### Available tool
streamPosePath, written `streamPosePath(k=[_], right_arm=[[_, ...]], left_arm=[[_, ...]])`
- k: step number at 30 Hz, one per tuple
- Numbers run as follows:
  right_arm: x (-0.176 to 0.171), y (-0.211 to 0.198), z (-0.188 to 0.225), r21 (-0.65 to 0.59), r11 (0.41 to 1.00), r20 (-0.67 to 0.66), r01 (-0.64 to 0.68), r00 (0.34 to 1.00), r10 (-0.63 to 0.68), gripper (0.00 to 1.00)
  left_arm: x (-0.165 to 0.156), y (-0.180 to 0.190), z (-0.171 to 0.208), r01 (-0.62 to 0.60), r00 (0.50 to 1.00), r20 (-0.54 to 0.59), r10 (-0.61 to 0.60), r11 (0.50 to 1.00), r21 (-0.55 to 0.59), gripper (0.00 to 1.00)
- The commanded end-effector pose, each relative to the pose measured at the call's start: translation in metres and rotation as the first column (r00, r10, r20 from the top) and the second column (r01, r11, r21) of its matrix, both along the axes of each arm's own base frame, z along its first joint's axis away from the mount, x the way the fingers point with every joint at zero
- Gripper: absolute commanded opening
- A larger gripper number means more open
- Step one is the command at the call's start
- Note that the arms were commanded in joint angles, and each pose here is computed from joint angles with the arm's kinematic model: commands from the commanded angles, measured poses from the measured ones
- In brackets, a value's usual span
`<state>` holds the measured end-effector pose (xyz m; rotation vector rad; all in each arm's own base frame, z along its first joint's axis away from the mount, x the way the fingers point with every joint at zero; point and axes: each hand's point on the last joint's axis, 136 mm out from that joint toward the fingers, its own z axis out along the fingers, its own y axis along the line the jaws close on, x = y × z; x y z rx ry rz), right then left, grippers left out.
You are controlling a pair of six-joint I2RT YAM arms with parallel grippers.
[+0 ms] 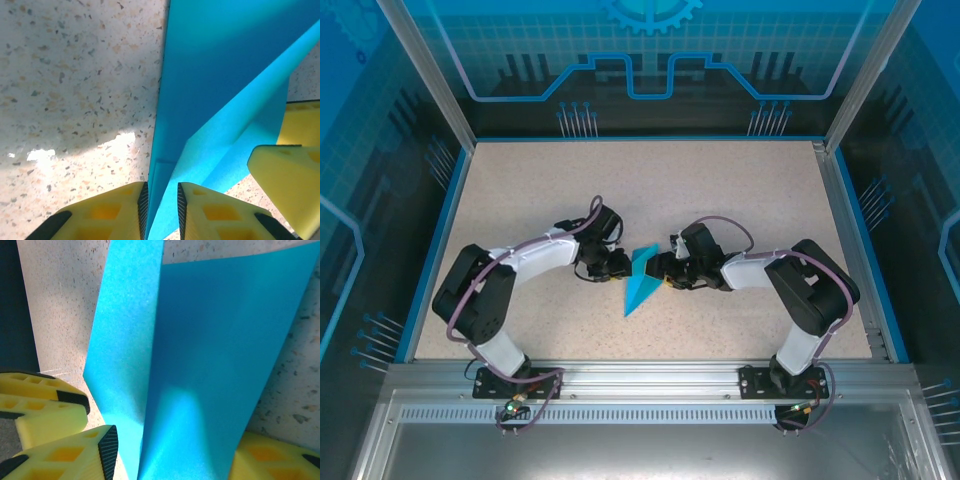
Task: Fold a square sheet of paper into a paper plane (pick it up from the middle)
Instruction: Turn over the paper at the center of the table.
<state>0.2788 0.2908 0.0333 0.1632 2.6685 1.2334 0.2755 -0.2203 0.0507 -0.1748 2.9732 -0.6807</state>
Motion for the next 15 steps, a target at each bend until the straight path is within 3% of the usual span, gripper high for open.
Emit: streamPosePath(k=[1, 10, 15], right_arm=[[0.0, 0.01, 0.006, 0.013, 1.0, 0.024, -0.028, 0.999, 0.027, 0.54], [0.0, 0.008, 0.007, 0.0, 1.0, 0.027, -0.031, 0.999, 0.031, 0.55], [0.0, 0.009, 0.007, 0.0, 1.0, 0.022, -0.03, 0.999, 0.03, 0.55]], left_arm=[[-0.005, 0.005, 0.012, -0.028, 0.999, 0.025, 0.028, 1.0, -0.011, 0.26], [-0.004, -0.019, 0.023, -0.034, 0.999, 0.028, 0.039, 0.984, -0.175, 0.19], [-0.003, -0.023, 0.012, -0.045, 0.999, -0.001, 0.045, 0.981, -0.187, 0.18]])
